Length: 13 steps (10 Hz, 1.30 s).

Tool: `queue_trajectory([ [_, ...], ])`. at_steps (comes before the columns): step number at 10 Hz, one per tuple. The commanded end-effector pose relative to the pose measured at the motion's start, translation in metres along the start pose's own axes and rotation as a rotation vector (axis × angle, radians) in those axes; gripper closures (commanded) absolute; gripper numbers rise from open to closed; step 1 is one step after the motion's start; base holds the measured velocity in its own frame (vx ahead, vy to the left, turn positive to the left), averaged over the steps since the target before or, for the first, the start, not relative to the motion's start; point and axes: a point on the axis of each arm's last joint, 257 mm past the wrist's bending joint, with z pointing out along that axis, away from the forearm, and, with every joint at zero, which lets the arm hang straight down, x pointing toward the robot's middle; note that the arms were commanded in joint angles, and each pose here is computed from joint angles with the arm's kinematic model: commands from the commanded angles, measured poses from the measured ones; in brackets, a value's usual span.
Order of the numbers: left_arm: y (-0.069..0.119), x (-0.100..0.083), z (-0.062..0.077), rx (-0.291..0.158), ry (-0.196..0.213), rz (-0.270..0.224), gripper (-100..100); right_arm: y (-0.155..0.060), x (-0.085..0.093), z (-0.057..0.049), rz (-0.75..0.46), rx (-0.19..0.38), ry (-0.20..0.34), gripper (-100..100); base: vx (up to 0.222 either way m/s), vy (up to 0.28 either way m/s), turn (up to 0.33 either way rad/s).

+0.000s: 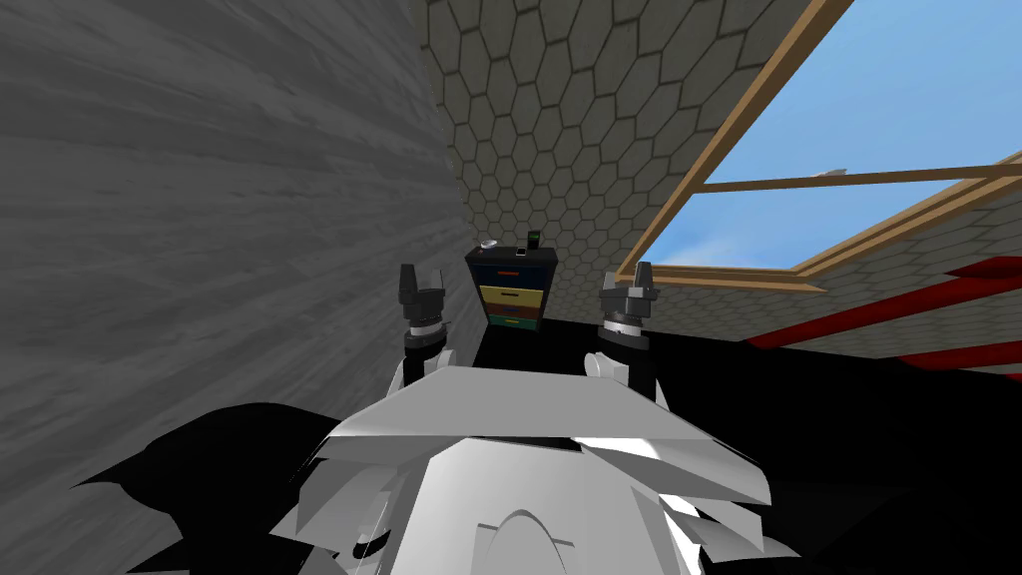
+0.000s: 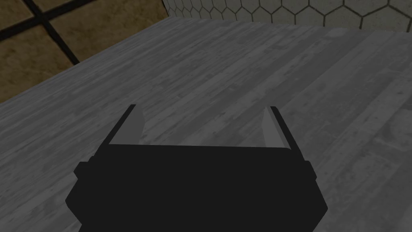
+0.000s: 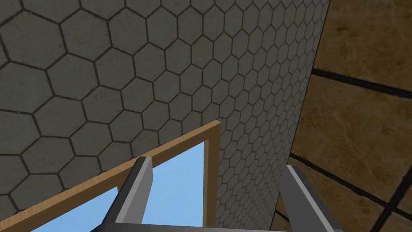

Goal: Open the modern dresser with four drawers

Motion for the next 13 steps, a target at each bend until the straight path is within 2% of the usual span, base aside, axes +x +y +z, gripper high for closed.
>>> queue_trajectory([
  [1, 0.0, 0.0, 0.0, 0.0, 0.0, 0.0, 0, 0.0, 0.0, 0.0, 0.0, 0.0, 0.0, 0, 0.0, 0.0, 0.0],
  [9, 0.0, 0.0, 0.0, 0.0, 0.0, 0.0, 0, 0.0, 0.0, 0.0, 0.0, 0.0, 0.0, 0, 0.0, 0.0, 0.0],
  [10, 0.004, 0.005, 0.0, -0.011, 0.034, 0.004, -100, 0.0, 0.0, 0.0, 0.0, 0.0, 0.0, 0, 0.022, -0.002, -0.016],
  [12, 0.012, 0.011, 0.0, -0.036, 0.073, 0.01, -100, 0.0, 0.0, 0.0, 0.0, 0.0, 0.0, 0, 0.043, -0.007, -0.026],
  [13, 0.024, 0.016, 0.0, -0.071, 0.099, 0.014, -100, 0.0, 0.0, 0.0, 0.0, 0.0, 0.0, 0, 0.084, -0.009, -0.067],
])
